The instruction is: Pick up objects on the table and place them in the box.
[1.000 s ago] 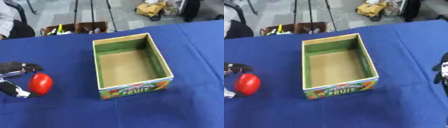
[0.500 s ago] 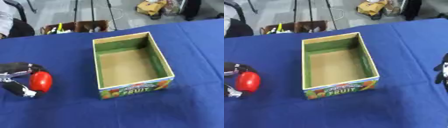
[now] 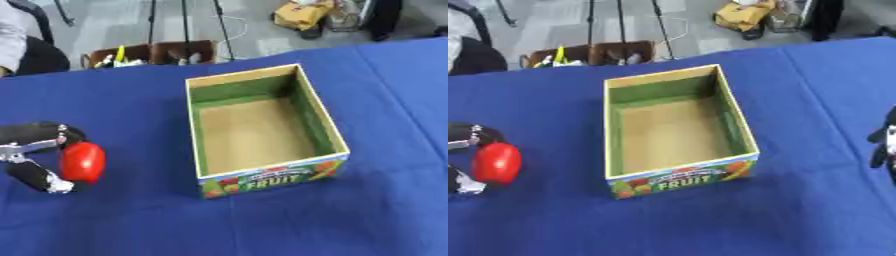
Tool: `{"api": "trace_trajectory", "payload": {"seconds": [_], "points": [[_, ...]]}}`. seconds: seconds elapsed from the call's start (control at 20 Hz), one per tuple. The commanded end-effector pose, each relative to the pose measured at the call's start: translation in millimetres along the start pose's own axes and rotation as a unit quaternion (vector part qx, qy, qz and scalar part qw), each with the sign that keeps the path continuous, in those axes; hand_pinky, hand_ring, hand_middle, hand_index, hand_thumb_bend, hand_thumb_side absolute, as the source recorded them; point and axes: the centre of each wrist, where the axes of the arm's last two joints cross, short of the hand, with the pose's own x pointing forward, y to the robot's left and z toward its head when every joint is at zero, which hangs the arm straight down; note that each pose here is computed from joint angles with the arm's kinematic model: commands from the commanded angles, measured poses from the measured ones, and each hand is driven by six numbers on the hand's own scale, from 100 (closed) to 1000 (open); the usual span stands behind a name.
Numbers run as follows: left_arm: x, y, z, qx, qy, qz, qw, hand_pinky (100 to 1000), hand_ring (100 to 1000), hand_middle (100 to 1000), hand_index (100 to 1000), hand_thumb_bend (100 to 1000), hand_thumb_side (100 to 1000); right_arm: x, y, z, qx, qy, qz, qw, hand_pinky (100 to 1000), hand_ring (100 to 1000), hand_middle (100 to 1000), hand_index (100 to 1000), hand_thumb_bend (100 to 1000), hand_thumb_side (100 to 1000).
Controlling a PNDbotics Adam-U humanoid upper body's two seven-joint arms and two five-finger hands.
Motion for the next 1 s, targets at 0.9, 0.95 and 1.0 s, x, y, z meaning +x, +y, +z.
{"api": "trace_trajectory", "payload": {"seconds": [0.9, 0.95, 1.0], "points": [[1.4, 52.9, 5.4, 0.022, -0.118, -0.128, 0.984, 420, 542, 466, 591, 100, 490, 5.1, -4.9, -1.3, 0.007, -0.011, 0.007, 1.000, 205, 100, 214, 400, 100, 746], [2.0, 56.1, 3.9, 0.030, -0.120, -0.127, 0.984, 414, 536, 459, 580, 100, 492, 5.1, -5.1, -1.2, 0.008, -0.011, 0.007, 1.000, 205, 100, 214, 400, 100, 747], [2.4, 59.7, 2.4, 0.038, -0.121, -0.124, 0.984, 409, 532, 455, 573, 100, 493, 5.0, -5.2, -1.1, 0.008, -0.011, 0.007, 1.000, 205, 100, 214, 400, 100, 746]]}}
